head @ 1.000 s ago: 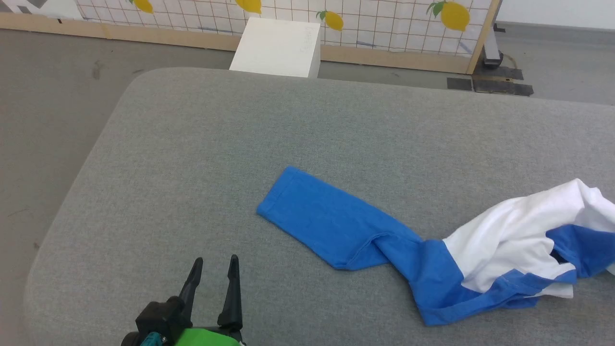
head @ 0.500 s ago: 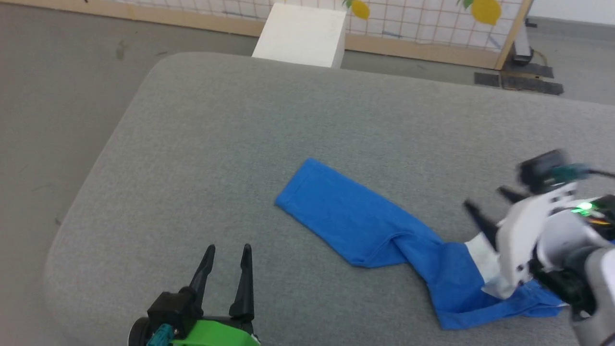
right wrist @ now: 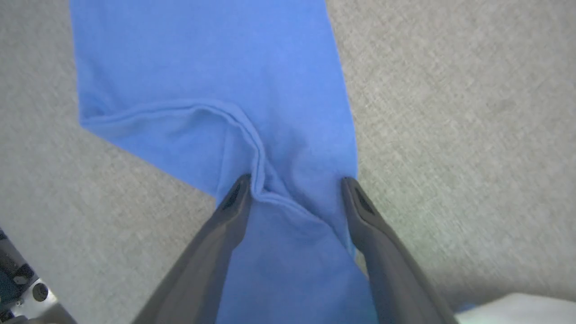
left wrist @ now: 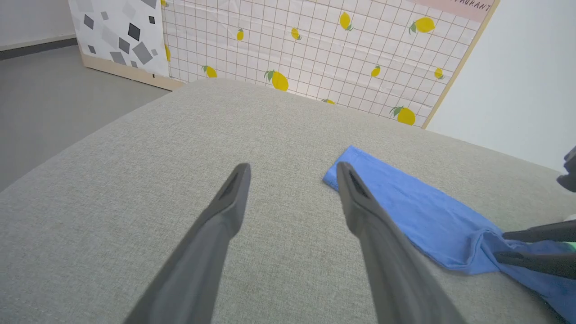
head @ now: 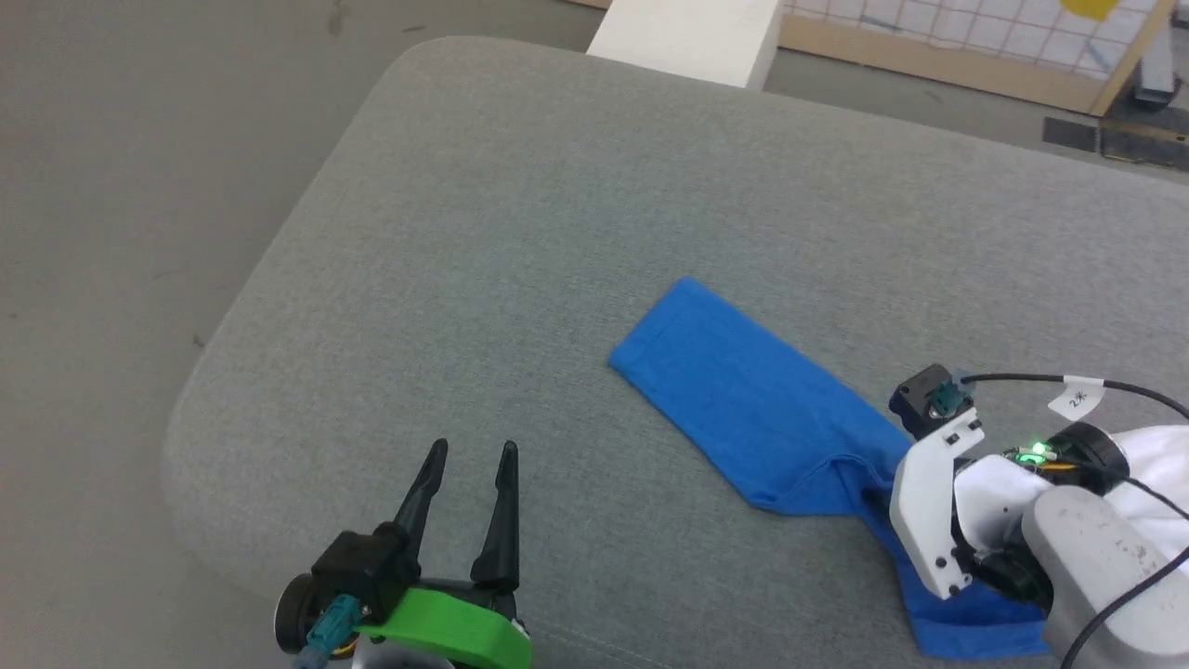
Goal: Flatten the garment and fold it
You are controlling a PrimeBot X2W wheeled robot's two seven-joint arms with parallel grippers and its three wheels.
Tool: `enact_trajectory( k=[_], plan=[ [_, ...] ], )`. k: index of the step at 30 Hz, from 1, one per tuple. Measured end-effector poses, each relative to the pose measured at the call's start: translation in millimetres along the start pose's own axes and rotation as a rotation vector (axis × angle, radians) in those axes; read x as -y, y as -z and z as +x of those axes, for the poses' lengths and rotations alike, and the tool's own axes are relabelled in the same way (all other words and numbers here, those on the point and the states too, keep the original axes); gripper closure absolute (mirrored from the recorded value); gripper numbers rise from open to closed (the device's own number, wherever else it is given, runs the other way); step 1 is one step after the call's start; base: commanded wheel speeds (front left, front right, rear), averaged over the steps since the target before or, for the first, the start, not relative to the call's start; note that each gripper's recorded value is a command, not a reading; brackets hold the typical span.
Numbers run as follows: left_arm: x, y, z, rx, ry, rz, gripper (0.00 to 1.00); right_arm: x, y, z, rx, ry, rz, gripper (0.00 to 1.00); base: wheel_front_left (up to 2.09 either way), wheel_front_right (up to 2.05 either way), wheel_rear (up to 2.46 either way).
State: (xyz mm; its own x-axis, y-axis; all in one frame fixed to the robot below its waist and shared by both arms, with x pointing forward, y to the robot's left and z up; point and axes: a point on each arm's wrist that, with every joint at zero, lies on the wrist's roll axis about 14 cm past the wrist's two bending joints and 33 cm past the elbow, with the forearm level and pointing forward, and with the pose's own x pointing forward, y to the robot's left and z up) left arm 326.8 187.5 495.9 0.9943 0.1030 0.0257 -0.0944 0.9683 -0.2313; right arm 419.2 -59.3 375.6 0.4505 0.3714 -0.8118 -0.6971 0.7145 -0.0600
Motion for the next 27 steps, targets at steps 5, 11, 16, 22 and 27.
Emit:
enact_trajectory(
  k=[5,11,16,22,27],
  plan=[
    [-7,1,-1,-0.006,-0.027,0.011,0.0,3,-21,13,0.054,-0.003,-0.012,1.0,0.0,0.0,0.0],
    [-4,-4,-2,0.01,-0.02,0.012,0.0,14,-64,1,0.202,0.018,-0.019,1.0,0.0,0.0,0.0],
    [1,-5,-4,0.014,-0.011,0.003,0.0,24,-158,-32,0.451,0.05,-0.082,1.0,0.0,0.0,0.0],
    [-5,-6,-8,0.014,-0.04,0.001,0.0,1,-243,-53,0.639,0.045,-0.192,1.0,0.0,0.0,0.0],
    [-11,-4,-12,0.004,-0.068,-0.001,0.0,-37,-249,-20,0.614,-0.027,-0.226,1.0,0.0,0.0,0.0]
  ],
)
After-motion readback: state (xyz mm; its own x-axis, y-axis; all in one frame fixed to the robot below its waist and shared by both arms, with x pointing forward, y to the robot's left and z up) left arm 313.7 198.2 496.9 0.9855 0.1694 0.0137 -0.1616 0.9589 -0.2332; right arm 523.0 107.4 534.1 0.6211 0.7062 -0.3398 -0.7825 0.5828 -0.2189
